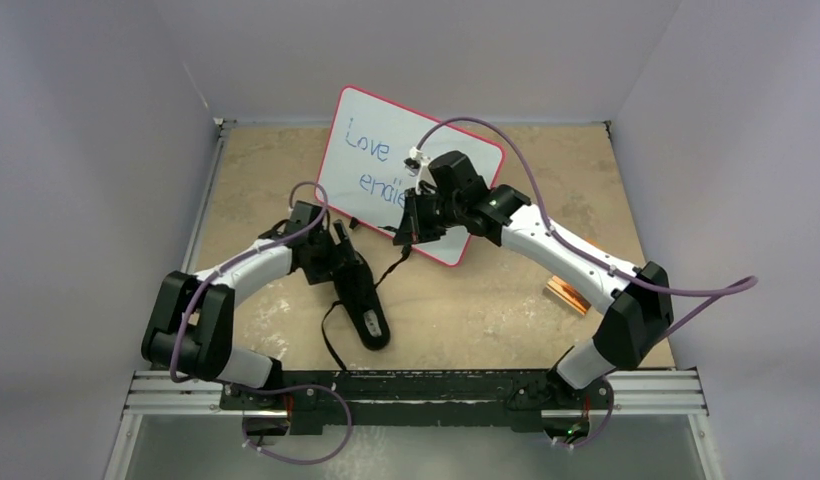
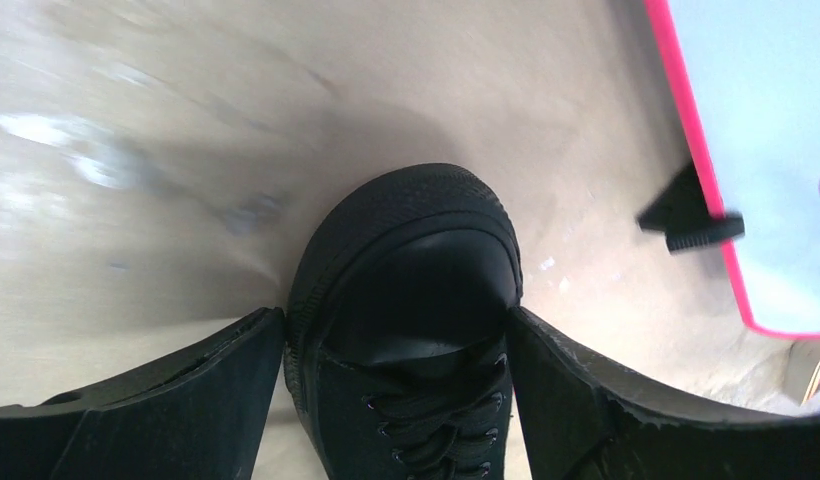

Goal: Tie the shoes

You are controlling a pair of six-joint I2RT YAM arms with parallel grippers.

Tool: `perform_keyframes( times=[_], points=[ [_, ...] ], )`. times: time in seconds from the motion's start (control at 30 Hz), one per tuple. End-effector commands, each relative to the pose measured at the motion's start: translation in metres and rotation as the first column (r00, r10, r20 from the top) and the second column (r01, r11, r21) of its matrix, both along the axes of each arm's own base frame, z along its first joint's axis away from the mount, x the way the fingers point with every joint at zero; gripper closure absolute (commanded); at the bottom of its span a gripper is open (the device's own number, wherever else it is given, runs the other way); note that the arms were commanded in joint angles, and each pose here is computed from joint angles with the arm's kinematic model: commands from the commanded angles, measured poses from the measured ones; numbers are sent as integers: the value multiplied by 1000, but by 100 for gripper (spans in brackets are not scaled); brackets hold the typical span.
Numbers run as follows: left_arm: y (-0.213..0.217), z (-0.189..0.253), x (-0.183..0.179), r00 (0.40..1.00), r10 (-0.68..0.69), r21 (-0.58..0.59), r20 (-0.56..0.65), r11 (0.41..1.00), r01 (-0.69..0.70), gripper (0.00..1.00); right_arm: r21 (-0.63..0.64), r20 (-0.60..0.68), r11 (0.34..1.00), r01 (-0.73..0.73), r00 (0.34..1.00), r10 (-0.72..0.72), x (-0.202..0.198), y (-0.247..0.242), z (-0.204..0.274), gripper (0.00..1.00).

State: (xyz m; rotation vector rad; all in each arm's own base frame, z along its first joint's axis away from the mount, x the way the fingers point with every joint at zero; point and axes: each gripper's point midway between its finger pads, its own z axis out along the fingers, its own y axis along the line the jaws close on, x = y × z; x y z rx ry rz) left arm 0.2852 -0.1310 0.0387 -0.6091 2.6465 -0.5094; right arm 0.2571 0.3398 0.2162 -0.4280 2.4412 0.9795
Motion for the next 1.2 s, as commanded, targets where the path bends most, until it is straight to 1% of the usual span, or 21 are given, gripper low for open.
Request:
perform_keyframes(
  times=[0.0, 0.1, 0.23, 0.3, 0.43, 0.5, 0.53, 0.57, 0.6, 0.67, 0.7, 0.77, 0.87, 0.93, 1.0, 1.07, 1.17],
  points=[
    [-45, 2, -20, 999, -35, -90, 13, 995, 36, 23, 20, 51, 1000, 10, 999, -11, 5, -11, 11, 100],
    [-71, 8, -22, 999, -12, -163, 51, 986, 21, 24, -6, 41, 999, 42, 998, -42, 7, -27, 7, 100],
    [-101, 20, -20, 995, 0, -230, 99, 973, 23, 24, -39, 54, 994, 106, 993, -104, 9, -59, 1, 100],
    [-112, 24, -19, 993, -11, -236, 115, 971, 39, 24, -52, 62, 990, 128, 990, -125, 7, -73, -3, 100],
    [-117, 35, -19, 990, -44, -204, 137, 976, 72, 20, -88, 79, 983, 164, 984, -157, 2, -97, -9, 100],
    [-108, 52, -14, 984, -65, -130, 166, 988, 87, 17, -88, 93, 982, 169, 983, -160, 0, -101, -7, 100],
    [-82, 65, -19, 984, -87, 10, 156, 996, 86, 16, -85, 104, 981, 174, 981, -164, -3, -105, -6, 100],
    [-72, 69, -23, 986, -89, 58, 138, 995, 81, 16, -88, 109, 980, 176, 980, -167, -3, -107, -6, 100],
    [-64, 71, -29, 989, -89, 96, 114, 992, 78, 16, -90, 111, 980, 177, 980, -167, -3, -108, -5, 100],
    [-43, 67, -46, 997, -68, 187, 28, 980, 62, 16, -91, 123, 980, 176, 979, -164, -1, -111, -2, 100],
    [-33, 63, -57, 998, -51, 226, -26, 973, 56, 19, -90, 122, 980, 177, 979, -166, -1, -113, 1, 100],
    [-23, 56, -77, 993, -49, 270, -108, 960, 77, 24, -80, 120, 982, 169, 980, -159, -2, -113, 3, 100],
    [-17, 49, -93, 983, -89, 338, -160, 931, 139, 27, -45, 133, 985, 164, 979, -157, -3, -110, 4, 100],
    [-10, 40, -101, 969, -115, 399, -217, 896, 196, 28, -35, 132, 987, 157, 980, -151, -5, -109, 6, 100],
    [-8, 36, -103, 960, -153, 444, -233, 862, 245, 32, -23, 128, 990, 139, 983, -135, -7, -106, 8, 100],
    [-14, 29, -104, 948, -202, 438, -246, 849, 295, 35, -8, 120, 992, 122, 985, -121, -8, -102, 9, 100],
    [-23, 21, -102, 937, -266, 419, -228, 842, 341, 38, 12, 111, 994, 110, 988, -111, -9, -98, 10, 100]
  ],
)
